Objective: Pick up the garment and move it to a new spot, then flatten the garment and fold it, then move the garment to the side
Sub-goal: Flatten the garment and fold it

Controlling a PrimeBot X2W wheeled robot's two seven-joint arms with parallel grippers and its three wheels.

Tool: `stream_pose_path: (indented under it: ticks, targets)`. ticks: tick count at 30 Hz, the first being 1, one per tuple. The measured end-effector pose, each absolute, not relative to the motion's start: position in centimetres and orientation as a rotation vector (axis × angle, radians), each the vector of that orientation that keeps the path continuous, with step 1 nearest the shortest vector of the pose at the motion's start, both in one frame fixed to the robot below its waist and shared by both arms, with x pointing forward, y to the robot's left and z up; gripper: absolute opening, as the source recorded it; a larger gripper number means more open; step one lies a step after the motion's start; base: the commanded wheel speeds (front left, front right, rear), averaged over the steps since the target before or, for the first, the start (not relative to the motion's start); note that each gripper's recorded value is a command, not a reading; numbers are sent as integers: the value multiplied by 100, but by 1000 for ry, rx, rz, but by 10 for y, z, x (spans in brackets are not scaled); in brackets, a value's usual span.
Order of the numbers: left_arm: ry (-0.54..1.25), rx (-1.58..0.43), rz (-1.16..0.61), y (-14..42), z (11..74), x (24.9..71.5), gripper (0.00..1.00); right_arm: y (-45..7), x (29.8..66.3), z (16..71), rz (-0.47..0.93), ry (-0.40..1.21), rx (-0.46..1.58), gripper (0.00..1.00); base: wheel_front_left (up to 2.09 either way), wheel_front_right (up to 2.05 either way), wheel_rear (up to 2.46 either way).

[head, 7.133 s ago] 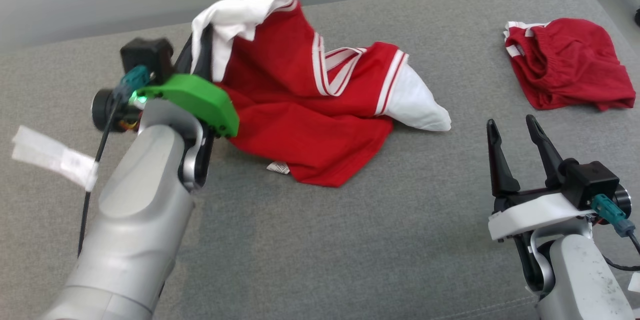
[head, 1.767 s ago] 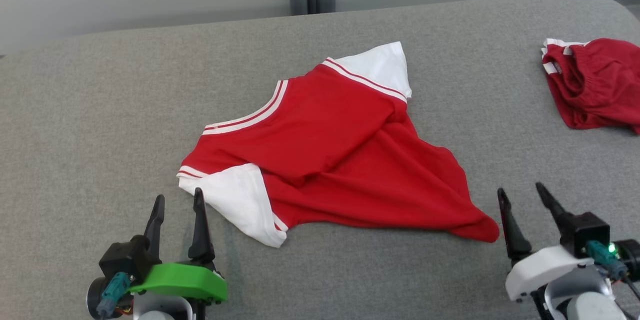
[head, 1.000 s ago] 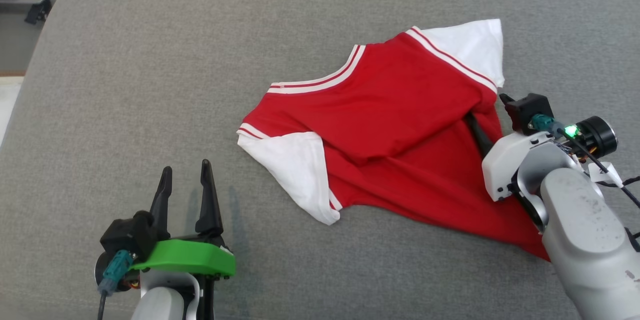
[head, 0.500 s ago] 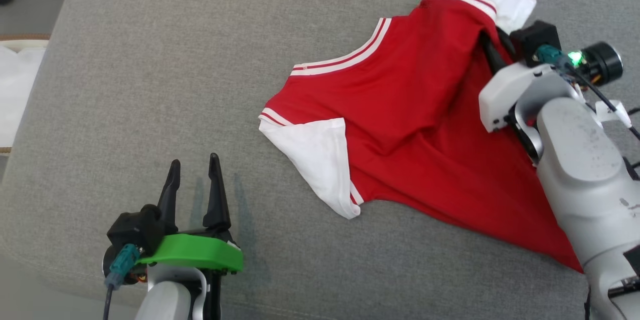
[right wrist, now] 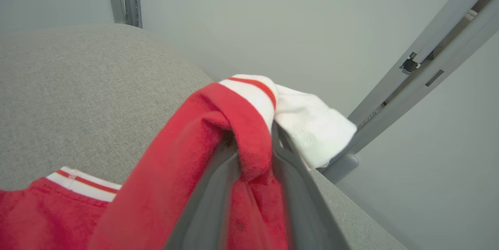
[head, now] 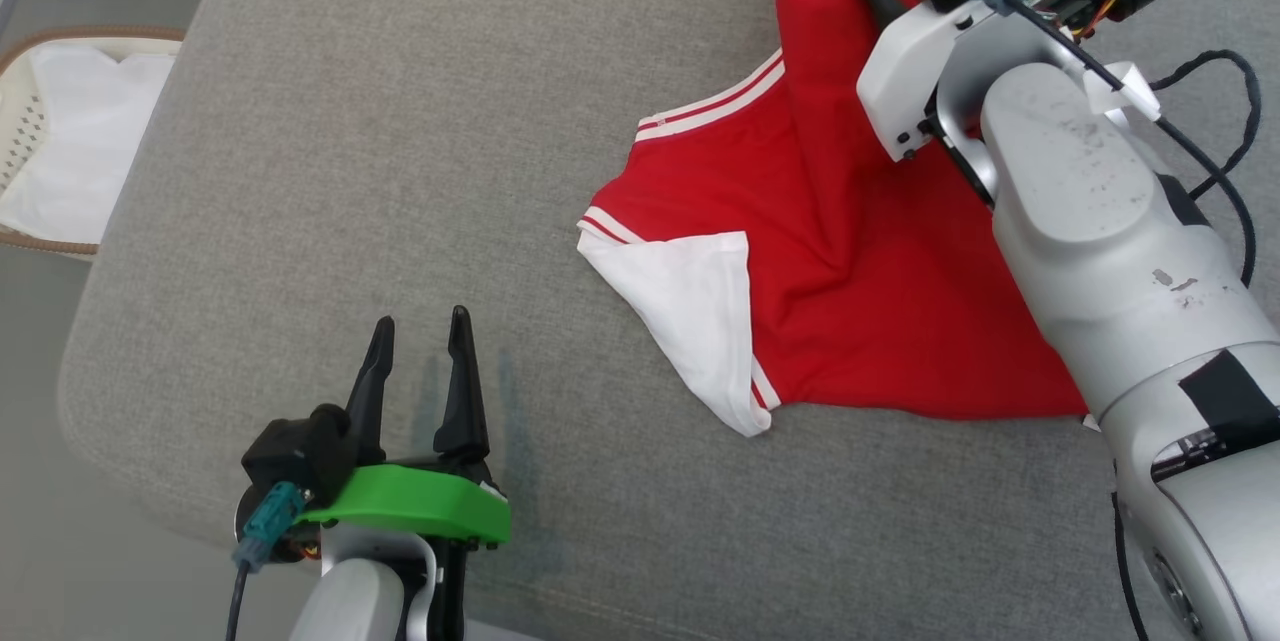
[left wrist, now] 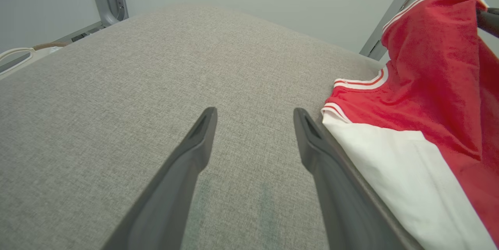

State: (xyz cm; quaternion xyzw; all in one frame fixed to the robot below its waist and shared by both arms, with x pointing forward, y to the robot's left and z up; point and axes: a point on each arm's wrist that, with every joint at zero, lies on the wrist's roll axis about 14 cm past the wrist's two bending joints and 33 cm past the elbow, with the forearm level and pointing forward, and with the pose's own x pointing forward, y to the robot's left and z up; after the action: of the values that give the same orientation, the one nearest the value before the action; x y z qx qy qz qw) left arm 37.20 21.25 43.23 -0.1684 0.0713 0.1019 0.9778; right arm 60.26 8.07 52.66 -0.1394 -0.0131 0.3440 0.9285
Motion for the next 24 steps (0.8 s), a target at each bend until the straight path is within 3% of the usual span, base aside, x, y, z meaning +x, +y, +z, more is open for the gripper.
stream_pose_path:
  ticks: [12,24]
  targets:
    - [144,-337,203,211,430,381,100,71,595,513,710,-40,-253,100,0,0,0]
    - [103,-321,88,182,443,400,100,-47,574,494,486,14,-206,100,0,0,0]
